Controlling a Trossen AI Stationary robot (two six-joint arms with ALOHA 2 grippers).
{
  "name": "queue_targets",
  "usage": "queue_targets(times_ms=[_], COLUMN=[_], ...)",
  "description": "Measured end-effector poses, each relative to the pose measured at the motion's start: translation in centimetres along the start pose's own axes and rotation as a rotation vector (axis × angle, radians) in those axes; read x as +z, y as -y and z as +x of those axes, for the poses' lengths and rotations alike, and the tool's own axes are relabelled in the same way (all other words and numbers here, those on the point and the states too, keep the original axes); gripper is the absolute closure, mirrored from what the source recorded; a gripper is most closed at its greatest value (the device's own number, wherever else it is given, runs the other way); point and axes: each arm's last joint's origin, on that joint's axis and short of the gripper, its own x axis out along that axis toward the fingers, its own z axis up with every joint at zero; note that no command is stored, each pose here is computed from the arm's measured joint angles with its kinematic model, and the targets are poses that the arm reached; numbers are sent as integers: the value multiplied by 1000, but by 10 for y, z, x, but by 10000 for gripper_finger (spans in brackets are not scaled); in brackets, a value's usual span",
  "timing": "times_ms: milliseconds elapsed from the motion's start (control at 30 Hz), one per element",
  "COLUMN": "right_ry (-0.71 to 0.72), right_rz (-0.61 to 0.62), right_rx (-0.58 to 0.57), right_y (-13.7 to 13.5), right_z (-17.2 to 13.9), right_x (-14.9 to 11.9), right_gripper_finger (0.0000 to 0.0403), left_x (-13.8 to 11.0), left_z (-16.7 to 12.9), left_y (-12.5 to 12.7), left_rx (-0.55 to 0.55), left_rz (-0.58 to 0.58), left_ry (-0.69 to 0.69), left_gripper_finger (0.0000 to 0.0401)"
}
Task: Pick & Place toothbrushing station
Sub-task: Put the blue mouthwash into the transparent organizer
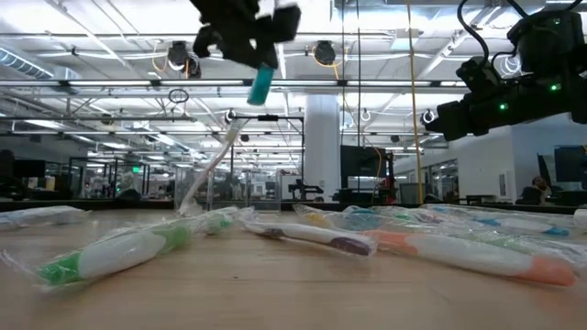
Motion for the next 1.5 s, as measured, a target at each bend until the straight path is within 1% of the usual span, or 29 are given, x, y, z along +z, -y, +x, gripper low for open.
queue_targets(times_ms=[133,200,300,500,667,767,833,933,1000,1100,1233,1400,1500], right_ry=[0,0,1,5,4,-2,0,0,-3,-6,-6,-12,-13], right_rz=[0,0,-3,-11,2,-3,0,0,-3,3,35,38,37], right_rx=[1,0,0,-2,-1,1,0,1,1,2,2,4,4], right_y=[0,0,0,0,0,0,0,0,0,0,0,0,0], right_z=[0,0,0,0,0,0,0,0,0,0,0,0,0], right_x=[0,0,0,1,1,0,0,0,0,-1,-1,-1,-2], right_gripper_finger=[401,401,402,402,401,401,402,402,401,402,401,402,401], left_x=[-19,-30,-45,-90,-108,-105,-102,-89,-81,-77,-79,-93,-99], left_z=[34,48,64,84,88,83,78,68,61,55,55,60,61], left_y=[-2,-4,-1,10,14,16,17,17,17,18,17,7,-2], left_rx=[210,277,303,363,450,452,461,486,486,475,463,475,482], left_rz=[34,33,-14,-46,-8,-8,20,51,30,25,31,36,-21], left_ry=[18,17,7,-5,47,64,78,111,129,136,122,84,60], left_gripper_finger=[297,298,298,299,299,299,299,299,299,299,299,299,299])
